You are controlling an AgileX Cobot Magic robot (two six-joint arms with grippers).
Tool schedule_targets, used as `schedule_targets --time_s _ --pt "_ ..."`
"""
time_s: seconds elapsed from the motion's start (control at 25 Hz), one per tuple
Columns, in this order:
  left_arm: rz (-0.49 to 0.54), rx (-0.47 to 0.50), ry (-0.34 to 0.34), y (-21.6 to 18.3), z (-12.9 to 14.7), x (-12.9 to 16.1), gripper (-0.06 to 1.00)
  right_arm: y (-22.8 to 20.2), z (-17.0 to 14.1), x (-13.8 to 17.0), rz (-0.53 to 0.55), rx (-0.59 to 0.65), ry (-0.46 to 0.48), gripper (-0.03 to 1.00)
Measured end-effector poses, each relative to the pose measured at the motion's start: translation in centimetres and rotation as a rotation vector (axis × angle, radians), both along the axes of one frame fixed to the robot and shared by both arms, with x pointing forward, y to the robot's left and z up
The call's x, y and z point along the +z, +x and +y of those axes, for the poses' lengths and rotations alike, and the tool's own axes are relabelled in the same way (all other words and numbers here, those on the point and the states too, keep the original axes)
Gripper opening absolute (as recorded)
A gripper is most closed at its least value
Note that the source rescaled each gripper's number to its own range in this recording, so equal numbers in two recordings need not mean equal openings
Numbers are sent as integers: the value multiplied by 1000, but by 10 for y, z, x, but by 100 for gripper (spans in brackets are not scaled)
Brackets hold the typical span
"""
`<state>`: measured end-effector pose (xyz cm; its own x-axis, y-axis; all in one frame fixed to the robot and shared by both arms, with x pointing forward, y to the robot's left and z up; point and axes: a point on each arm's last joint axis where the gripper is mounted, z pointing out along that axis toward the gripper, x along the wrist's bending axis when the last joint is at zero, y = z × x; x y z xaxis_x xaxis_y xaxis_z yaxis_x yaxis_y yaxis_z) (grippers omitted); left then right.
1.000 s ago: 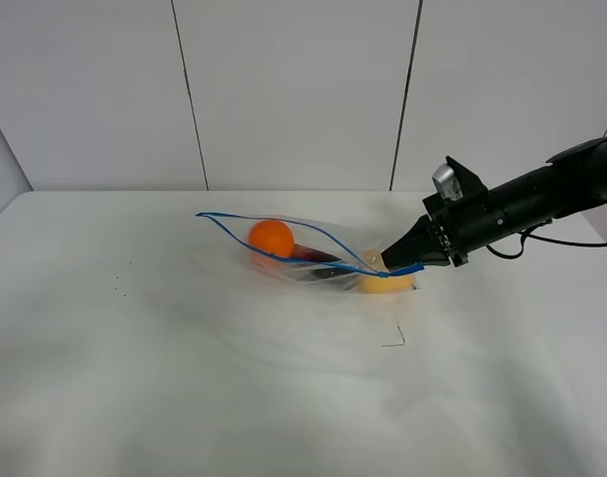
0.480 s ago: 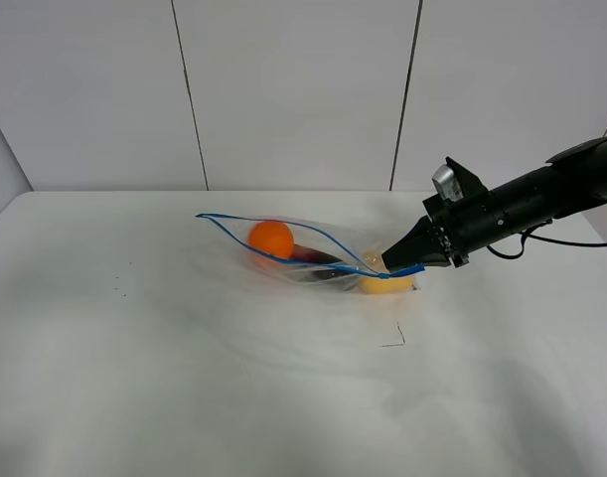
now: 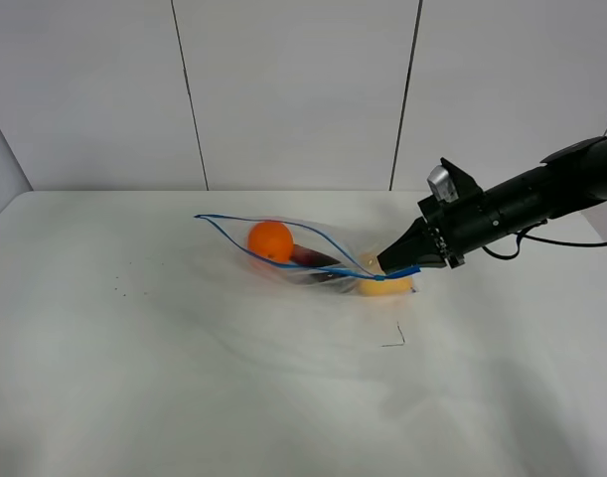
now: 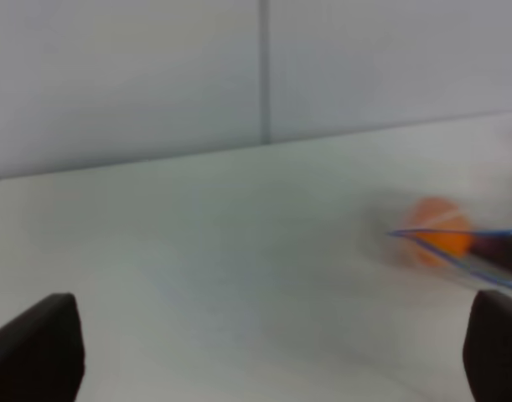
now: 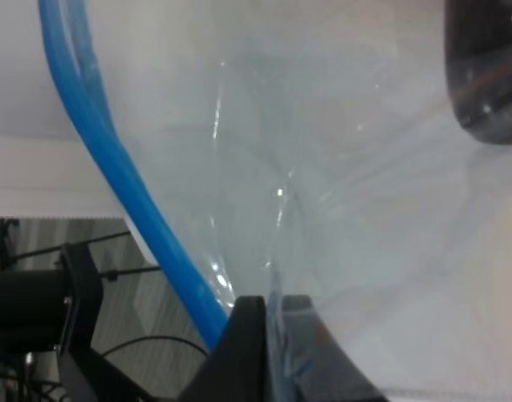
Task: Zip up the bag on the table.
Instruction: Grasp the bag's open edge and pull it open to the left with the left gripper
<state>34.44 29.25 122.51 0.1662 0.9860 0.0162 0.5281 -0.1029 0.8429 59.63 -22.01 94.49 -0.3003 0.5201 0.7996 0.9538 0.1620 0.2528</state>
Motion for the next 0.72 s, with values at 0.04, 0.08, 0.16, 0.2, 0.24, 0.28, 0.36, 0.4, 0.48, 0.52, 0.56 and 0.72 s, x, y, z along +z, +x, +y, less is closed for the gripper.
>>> schedule_targets --time_s 0.04,0.08,0.16,0.2,0.24,0.28,0.36,0.4,0.48,0.52,0.56,0.72 --pt "2 -11 6 0 -1 0 92 -1 3 0 1 9 0 0" --pt "1 -22 13 0 -1 0 92 -2 7 0 2 19 0 0" --pt "-10 -52 33 -1 -3 0 92 -3 12 0 10 24 -1 0" --pt "-16 -62 43 0 -4 1 92 -3 12 0 13 23 -1 0" --pt "-23 -63 56 0 -4 1 92 -3 12 0 13 24 -2 0" --pt "-27 -64 68 1 -3 1 92 -3 12 0 15 25 -5 0" --pt "-26 -59 94 4 -2 1 92 -3 11 -1 15 28 -11 0" --pt "-20 -57 119 6 -1 0 92 -3 11 -1 14 29 -14 0" --pt "4 -61 178 13 1 -5 92 -3 11 -1 14 29 -14 0" --pt "20 -72 216 16 0 -8 92 -3 11 -1 13 28 -15 0" --pt "34 -90 249 19 -1 -12 92 -3 11 -1 13 28 -15 0" --pt "94 -147 391 34 -8 -30 92 -3 11 -1 11 25 -19 0"
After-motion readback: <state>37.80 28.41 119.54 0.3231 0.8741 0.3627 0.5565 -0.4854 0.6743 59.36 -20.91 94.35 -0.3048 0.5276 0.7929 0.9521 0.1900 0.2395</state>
